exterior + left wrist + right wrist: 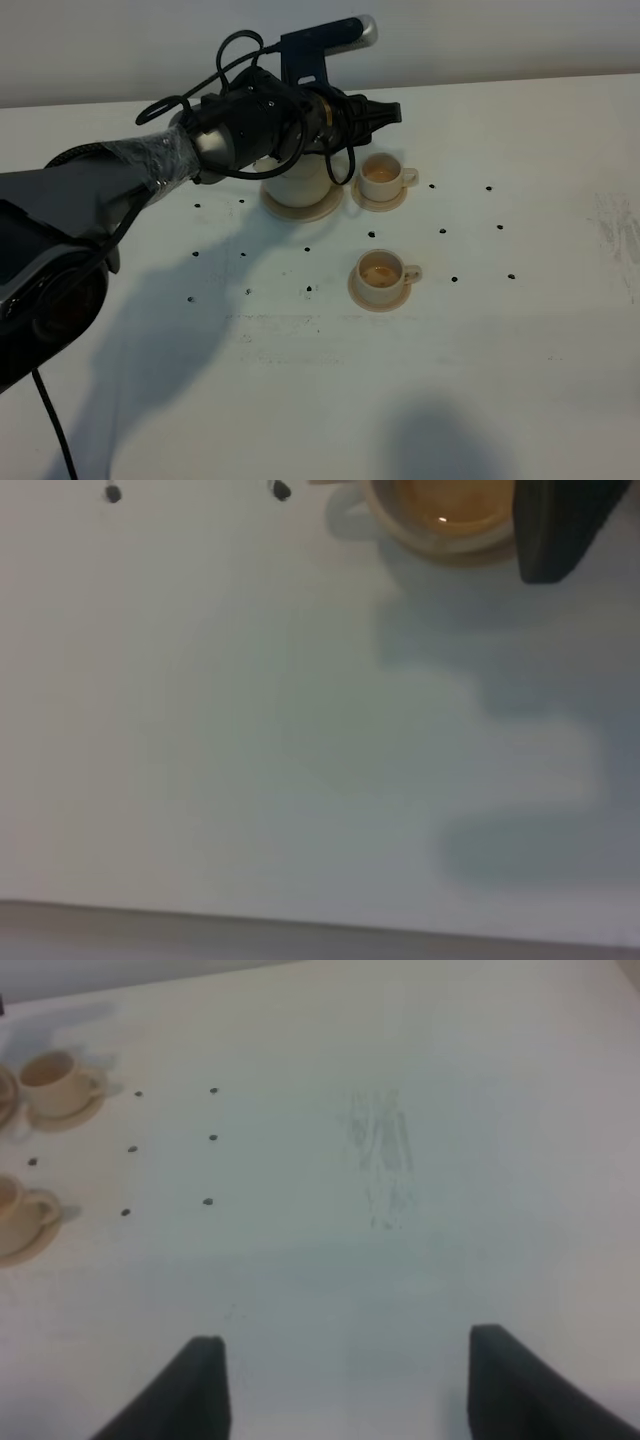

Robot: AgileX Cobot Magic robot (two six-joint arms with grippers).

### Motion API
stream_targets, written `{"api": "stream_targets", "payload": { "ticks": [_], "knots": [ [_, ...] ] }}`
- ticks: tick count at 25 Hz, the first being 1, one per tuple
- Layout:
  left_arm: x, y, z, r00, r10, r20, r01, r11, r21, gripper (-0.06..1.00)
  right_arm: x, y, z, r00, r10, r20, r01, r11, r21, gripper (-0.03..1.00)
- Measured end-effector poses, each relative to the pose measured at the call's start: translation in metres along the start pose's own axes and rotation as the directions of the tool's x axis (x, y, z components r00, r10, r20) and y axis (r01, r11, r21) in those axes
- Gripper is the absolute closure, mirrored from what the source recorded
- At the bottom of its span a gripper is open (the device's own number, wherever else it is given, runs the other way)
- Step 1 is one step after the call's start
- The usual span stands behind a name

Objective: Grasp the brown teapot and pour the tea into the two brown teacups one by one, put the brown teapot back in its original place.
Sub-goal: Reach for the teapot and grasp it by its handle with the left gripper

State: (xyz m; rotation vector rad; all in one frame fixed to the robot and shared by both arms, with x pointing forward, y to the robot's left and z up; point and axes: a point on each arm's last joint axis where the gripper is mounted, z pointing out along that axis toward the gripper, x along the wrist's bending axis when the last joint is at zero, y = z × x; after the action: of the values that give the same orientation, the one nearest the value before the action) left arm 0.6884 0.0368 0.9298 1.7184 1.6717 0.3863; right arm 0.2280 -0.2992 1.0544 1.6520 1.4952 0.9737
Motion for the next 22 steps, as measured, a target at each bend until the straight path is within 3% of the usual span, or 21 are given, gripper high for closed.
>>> {"api": "stream_targets", "payload": {
  "ticks": [16, 22],
  "knots": [
    [-0.0023, -0.0053, 0.0033, 1.000, -0.015, 0.004, 0.015, 1.000, 0.018, 0.53, 0.0000, 0.0000, 0.0000, 1.000, 0.000, 0.000, 0.000, 1.000, 0.000, 0.46],
    [0.0002, -0.0080, 0.0032, 1.000, -0.014, -0.024, 0.015, 0.999, 0.047, 0.53, 0.0000, 0.0000, 0.0000, 1.000, 0.000, 0.000, 0.000, 1.000, 0.000, 0.46]
  ]
}}
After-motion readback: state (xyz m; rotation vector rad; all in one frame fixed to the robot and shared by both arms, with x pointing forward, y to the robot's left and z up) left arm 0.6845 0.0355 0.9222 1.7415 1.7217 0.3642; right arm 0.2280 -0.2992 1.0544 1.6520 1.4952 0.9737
